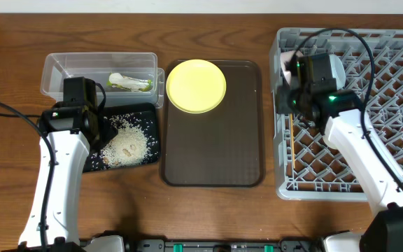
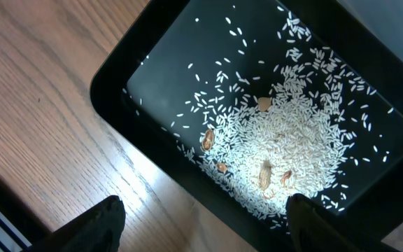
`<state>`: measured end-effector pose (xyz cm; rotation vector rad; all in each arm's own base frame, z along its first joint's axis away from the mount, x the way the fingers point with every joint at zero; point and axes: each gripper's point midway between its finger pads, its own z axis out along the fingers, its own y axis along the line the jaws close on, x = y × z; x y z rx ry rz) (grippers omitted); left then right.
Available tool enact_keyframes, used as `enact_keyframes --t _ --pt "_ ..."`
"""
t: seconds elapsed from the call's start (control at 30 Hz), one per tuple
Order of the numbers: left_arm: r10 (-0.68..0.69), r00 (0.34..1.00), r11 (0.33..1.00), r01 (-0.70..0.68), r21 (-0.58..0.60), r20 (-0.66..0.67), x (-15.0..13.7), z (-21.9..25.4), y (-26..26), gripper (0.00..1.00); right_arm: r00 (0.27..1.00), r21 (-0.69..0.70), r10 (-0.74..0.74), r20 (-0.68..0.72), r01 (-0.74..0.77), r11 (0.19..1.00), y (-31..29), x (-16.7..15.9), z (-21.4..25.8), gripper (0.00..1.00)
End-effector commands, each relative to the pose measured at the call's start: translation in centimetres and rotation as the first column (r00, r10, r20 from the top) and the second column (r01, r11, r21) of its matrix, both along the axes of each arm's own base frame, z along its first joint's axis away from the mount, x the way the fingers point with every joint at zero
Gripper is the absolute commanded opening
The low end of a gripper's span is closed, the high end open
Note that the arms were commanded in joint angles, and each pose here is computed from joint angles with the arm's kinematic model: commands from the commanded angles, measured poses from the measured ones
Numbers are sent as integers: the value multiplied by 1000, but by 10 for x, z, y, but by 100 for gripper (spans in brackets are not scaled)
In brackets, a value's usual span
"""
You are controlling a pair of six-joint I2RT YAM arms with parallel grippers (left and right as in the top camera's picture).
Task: Sort waste into correct bins and load items into the dishwasher rack
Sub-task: 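Carry the second chopstick into the rack and release it, then grasp the edge of the yellow plate with the right gripper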
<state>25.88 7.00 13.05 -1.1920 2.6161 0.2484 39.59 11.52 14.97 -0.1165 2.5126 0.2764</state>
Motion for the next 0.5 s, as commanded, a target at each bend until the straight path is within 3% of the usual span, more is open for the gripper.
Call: enact_keyframes --t 0.0,0.2,0.47 --pt "0 1000 1000 0 6 8 0 3 2 77 986 97 149 74 -156 983 49 5 19 46" --pt "0 1000 1000 0 6 8 0 3 2 77 963 110 221 152 -238 965 101 17 11 52" --pt "0 1000 1000 0 6 8 0 3 2 77 991 115 112 70 -120 986 127 37 -64 54"
